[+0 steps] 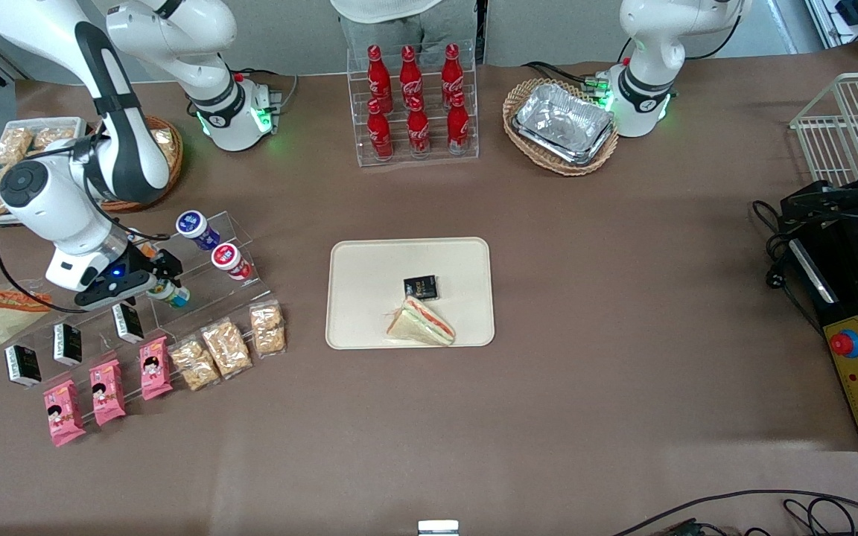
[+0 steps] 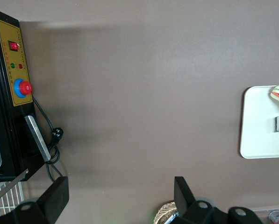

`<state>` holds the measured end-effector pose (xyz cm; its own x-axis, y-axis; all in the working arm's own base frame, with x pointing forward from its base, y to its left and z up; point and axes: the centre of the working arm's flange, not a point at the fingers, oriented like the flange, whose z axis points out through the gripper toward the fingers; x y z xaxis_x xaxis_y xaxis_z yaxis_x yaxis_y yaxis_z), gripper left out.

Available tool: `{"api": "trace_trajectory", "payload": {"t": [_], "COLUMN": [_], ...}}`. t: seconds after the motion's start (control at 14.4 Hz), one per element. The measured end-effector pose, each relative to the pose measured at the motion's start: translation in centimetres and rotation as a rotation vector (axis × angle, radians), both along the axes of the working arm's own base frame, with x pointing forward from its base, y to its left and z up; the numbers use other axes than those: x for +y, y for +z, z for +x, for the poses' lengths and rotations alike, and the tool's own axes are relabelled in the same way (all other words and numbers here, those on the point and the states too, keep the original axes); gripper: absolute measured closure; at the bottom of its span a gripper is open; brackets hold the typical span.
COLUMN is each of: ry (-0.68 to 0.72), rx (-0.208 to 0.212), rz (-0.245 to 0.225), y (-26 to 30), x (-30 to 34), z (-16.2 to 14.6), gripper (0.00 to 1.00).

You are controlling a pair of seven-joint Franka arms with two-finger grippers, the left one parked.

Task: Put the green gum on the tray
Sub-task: 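Lower the right gripper and grasp the green gum bottle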

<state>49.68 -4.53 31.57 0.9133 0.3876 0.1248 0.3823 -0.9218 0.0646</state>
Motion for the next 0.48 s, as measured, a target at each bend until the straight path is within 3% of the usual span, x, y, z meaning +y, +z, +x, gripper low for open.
{"api": "trace_trajectory", "payload": {"t": [0.21, 0.48], "ry": [0.0, 0.002], "rx": [0.002, 0.001], "rz": [0.0, 0.0], "y": [-0.82, -0.84], "x": [0.06, 0.13], "z": [-0.47, -0.48], "gripper": [0.03, 0.41]}}
